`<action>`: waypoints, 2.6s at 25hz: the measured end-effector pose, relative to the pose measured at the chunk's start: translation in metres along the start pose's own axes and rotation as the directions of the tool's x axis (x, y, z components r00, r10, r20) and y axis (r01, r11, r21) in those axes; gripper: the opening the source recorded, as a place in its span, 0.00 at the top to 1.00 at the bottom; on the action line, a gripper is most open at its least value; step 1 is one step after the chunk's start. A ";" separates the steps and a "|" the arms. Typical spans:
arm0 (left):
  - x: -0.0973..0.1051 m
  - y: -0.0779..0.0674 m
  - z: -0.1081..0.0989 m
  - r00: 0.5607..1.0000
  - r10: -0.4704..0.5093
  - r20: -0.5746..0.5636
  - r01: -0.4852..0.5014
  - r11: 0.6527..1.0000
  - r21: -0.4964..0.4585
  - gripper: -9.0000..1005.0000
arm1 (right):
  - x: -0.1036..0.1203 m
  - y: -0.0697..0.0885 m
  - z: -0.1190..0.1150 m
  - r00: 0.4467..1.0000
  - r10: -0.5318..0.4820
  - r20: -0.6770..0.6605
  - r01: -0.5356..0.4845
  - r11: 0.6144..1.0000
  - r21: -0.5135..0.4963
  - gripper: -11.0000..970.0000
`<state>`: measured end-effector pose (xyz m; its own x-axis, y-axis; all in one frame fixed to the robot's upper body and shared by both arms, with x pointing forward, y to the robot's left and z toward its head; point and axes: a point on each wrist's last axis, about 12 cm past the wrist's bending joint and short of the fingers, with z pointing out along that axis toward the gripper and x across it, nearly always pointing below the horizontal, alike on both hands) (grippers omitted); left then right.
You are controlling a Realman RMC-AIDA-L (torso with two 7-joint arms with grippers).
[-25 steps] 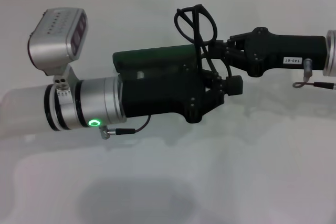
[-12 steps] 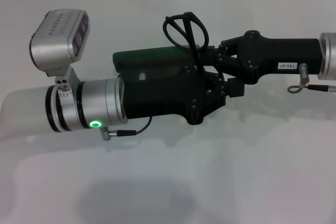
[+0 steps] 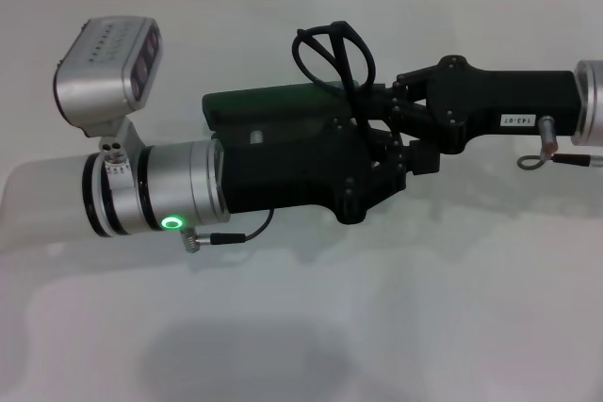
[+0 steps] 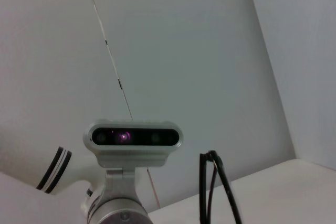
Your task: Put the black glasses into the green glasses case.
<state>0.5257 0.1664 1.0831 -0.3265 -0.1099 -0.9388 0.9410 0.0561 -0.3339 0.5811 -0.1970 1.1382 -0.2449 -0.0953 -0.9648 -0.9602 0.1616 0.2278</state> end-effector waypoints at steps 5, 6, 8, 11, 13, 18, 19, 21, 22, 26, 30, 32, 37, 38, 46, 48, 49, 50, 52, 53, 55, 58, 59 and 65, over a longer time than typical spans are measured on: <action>0.001 0.000 -0.003 1.000 -0.002 -0.001 0.002 1.000 -0.009 0.98 | 0.001 -0.003 -0.003 1.000 -0.007 0.000 0.007 0.999 0.033 0.93; 0.002 0.000 -0.006 1.000 -0.002 -0.002 0.002 1.000 -0.017 0.98 | 0.001 -0.005 -0.004 1.000 -0.010 -0.002 0.010 0.999 0.044 0.93; 0.005 -0.001 -0.012 1.000 -0.001 -0.004 0.001 0.999 -0.032 0.98 | -0.001 -0.008 -0.006 1.000 -0.026 -0.007 0.026 0.998 0.065 0.93; 0.010 -0.001 -0.027 1.000 0.009 -0.016 -0.010 0.996 -0.083 0.98 | -0.004 -0.012 -0.004 0.997 -0.076 -0.018 0.078 0.993 0.084 0.93; 0.014 -0.001 -0.038 1.000 0.013 -0.028 -0.017 0.991 -0.129 0.98 | -0.006 -0.014 -0.001 0.993 -0.109 -0.036 0.111 0.990 0.090 0.93; 0.030 -0.002 -0.071 0.997 0.007 -0.075 -0.028 0.959 -0.281 0.98 | -0.006 -0.020 0.019 0.971 -0.202 -0.125 0.215 0.972 0.094 0.93; 0.033 -0.003 -0.078 0.996 0.006 -0.084 -0.032 0.950 -0.309 0.98 | -0.005 -0.021 0.023 0.966 -0.218 -0.140 0.232 0.968 0.093 0.93; 0.039 -0.005 -0.091 0.995 0.003 -0.102 -0.040 0.931 -0.364 0.98 | -0.005 -0.023 0.031 0.948 -0.264 -0.177 0.282 0.955 0.091 0.93; 0.042 -0.006 -0.098 0.994 0.002 -0.113 -0.047 0.918 -0.394 0.98 | -0.004 -0.024 0.035 0.940 -0.281 -0.194 0.302 0.949 0.088 0.93; 0.050 -0.010 -0.119 0.990 -0.005 -0.142 -0.064 0.875 -0.480 0.98 | 0.000 -0.026 0.051 0.904 -0.333 -0.268 0.364 0.928 0.075 0.93; 0.054 -0.017 -0.135 0.989 -0.011 -0.147 -0.068 0.849 -0.524 0.98 | 0.001 -0.027 0.073 0.856 -0.393 -0.336 0.434 0.899 0.053 0.93; 0.054 -0.018 -0.139 0.989 -0.012 -0.150 -0.070 0.845 -0.530 0.98 | 0.001 -0.027 0.081 0.832 -0.418 -0.364 0.464 0.885 0.045 0.93; 0.054 -0.020 -0.140 0.988 -0.012 -0.151 -0.070 0.847 -0.526 0.98 | 0.002 -0.027 0.096 0.768 -0.478 -0.426 0.540 0.841 0.029 0.93; 0.054 -0.019 -0.139 0.988 -0.011 -0.151 -0.070 0.849 -0.524 0.98 | 0.002 -0.027 0.098 0.759 -0.484 -0.435 0.550 0.835 0.030 0.92; 0.052 -0.018 -0.131 0.989 -0.001 -0.145 -0.072 0.863 -0.501 0.98 | 0.004 -0.029 0.099 0.740 -0.493 -0.458 0.573 0.818 0.044 0.90; 0.052 -0.018 -0.130 0.990 0.000 -0.144 -0.072 0.865 -0.496 0.98 | 0.004 -0.029 0.099 0.739 -0.492 -0.460 0.575 0.817 0.051 0.90; 0.052 -0.018 -0.130 0.990 0.000 -0.142 -0.071 0.867 -0.494 0.98 | 0.004 -0.030 0.098 0.739 -0.491 -0.462 0.576 0.816 0.054 0.89; 0.052 -0.018 -0.130 0.990 0.000 -0.141 -0.070 0.868 -0.492 0.98 | 0.004 -0.030 0.098 0.738 -0.490 -0.464 0.577 0.815 0.056 0.89; 0.052 -0.018 -0.130 0.990 0.000 -0.139 -0.069 0.868 -0.491 0.98 | 0.006 -0.029 0.099 0.734 -0.493 -0.468 0.579 0.814 0.050 0.89; 0.052 -0.018 -0.130 0.990 0.000 -0.139 -0.069 0.868 -0.491 0.98 | 0.006 -0.028 0.100 0.731 -0.496 -0.469 0.581 0.813 0.044 0.88; 0.052 -0.018 -0.130 0.990 0.000 -0.139 -0.069 0.868 -0.491 0.98 | 0.007 -0.026 0.102 0.723 -0.505 -0.472 0.586 0.810 0.031 0.88; 0.051 -0.018 -0.129 0.990 0.003 -0.138 -0.071 0.870 -0.489 0.98 | 0.008 -0.026 0.103 0.717 -0.508 -0.477 0.593 0.805 0.033 0.87; 0.051 -0.018 -0.128 0.990 0.003 -0.138 -0.071 0.870 -0.487 0.98 | 0.008 -0.026 0.103 0.717 -0.508 -0.477 0.593 0.804 0.035 0.87; 0.051 -0.019 -0.128 0.991 0.002 -0.137 -0.068 0.872 -0.484 0.98 | 0.006 -0.026 0.104 0.729 -0.500 -0.467 0.586 0.808 0.050 0.82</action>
<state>0.4800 0.2868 1.0302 -0.3342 0.0271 -0.9421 0.8001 0.5366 -0.2683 0.6189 -0.0997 1.1128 0.2392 -0.6086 -0.7566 -0.9132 0.1237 -0.3883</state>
